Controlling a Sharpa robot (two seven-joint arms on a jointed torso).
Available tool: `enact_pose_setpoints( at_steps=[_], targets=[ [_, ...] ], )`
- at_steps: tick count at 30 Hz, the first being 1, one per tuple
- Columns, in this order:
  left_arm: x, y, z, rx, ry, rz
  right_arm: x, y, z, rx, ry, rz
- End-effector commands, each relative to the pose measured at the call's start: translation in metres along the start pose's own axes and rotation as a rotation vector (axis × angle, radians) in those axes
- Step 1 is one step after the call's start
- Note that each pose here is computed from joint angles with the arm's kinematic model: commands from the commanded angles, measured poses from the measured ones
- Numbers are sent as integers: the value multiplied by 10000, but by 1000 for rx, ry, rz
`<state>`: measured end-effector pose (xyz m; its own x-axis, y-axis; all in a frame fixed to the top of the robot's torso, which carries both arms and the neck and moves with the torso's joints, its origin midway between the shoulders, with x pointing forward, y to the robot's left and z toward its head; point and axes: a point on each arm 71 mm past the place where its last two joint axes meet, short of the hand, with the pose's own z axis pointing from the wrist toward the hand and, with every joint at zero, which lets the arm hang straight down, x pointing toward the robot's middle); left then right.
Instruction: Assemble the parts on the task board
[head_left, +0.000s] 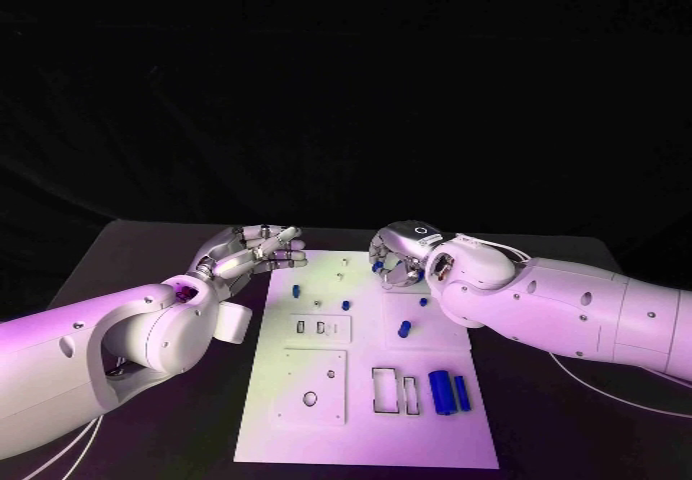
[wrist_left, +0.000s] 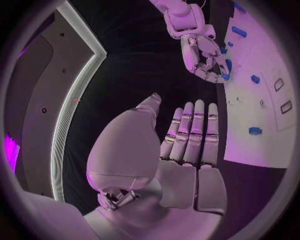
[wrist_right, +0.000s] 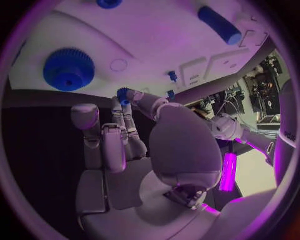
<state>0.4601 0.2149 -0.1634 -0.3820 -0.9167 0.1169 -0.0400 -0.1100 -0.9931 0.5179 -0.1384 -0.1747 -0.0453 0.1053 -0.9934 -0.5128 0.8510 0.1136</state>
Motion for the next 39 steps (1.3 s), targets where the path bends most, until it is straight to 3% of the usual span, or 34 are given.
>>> enact_pose_setpoints(
  at_steps=[1, 17, 39],
  targets=[
    [33, -12, 8, 5, 21, -12, -55, 33, 35, 14, -76, -3],
    [101, -9, 25, 6, 39, -19, -21, 241, 289, -11, -96, 7],
    [121, -39, 43, 8, 47, -18, 53, 300, 422, -11, -83, 4]
  ],
)
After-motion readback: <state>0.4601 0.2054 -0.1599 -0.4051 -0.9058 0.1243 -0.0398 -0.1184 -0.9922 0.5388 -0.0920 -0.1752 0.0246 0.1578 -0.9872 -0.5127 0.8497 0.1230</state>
